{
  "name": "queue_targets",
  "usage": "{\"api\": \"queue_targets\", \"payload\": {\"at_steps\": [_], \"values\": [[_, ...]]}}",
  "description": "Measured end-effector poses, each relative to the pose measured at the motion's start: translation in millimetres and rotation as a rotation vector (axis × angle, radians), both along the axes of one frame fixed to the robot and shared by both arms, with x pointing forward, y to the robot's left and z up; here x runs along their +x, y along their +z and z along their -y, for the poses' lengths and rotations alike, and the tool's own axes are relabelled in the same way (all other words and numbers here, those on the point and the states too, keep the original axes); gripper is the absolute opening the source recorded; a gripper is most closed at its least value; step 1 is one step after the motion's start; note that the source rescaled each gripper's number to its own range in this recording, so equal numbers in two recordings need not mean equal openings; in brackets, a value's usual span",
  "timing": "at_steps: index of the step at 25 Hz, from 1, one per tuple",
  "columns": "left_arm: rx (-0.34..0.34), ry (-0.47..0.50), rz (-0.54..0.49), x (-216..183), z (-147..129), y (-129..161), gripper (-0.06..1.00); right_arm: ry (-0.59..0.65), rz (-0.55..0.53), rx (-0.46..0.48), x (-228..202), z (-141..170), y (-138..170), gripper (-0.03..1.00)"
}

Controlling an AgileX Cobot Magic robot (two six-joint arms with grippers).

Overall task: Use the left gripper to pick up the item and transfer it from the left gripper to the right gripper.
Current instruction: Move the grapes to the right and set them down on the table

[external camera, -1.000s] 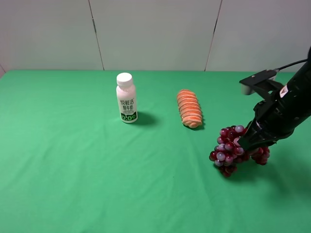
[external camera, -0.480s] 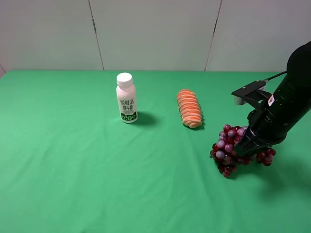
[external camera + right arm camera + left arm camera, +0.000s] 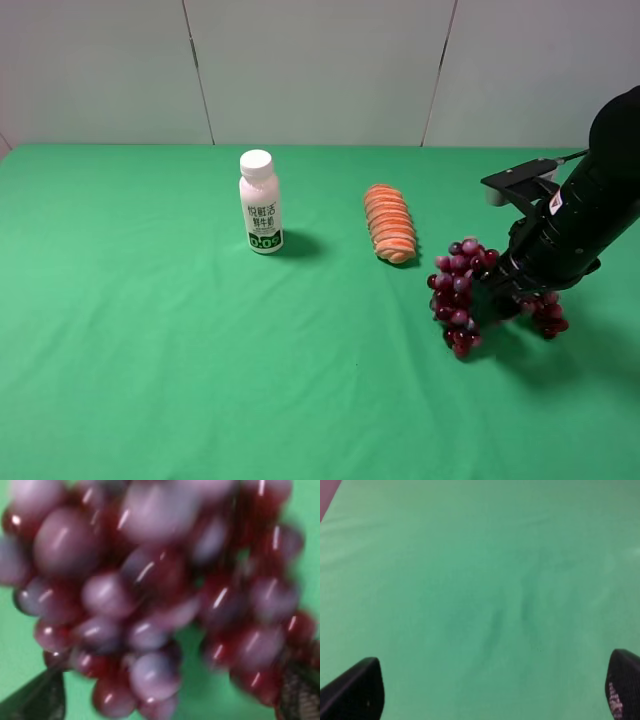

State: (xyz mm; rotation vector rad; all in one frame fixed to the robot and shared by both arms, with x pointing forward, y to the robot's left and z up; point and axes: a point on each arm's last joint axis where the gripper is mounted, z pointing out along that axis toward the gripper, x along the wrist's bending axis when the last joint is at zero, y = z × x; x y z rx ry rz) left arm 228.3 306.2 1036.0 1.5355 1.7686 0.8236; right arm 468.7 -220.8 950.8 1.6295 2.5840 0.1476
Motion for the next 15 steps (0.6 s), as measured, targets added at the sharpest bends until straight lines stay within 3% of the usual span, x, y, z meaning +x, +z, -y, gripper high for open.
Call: {"api": "queue_targets", "payload": {"at_steps": [8,15], "values": [[0.0,0.0,0.0,0.0,0.0,0.0,0.81,0.001,0.003,-0.011,1.7,0.5,2.3,1.0],[0.0,0.0,0.0,0.0,0.0,0.0,0.81,0.001,-0.03,-0.03,13.1,-2.7,28.1,1.0]]}}
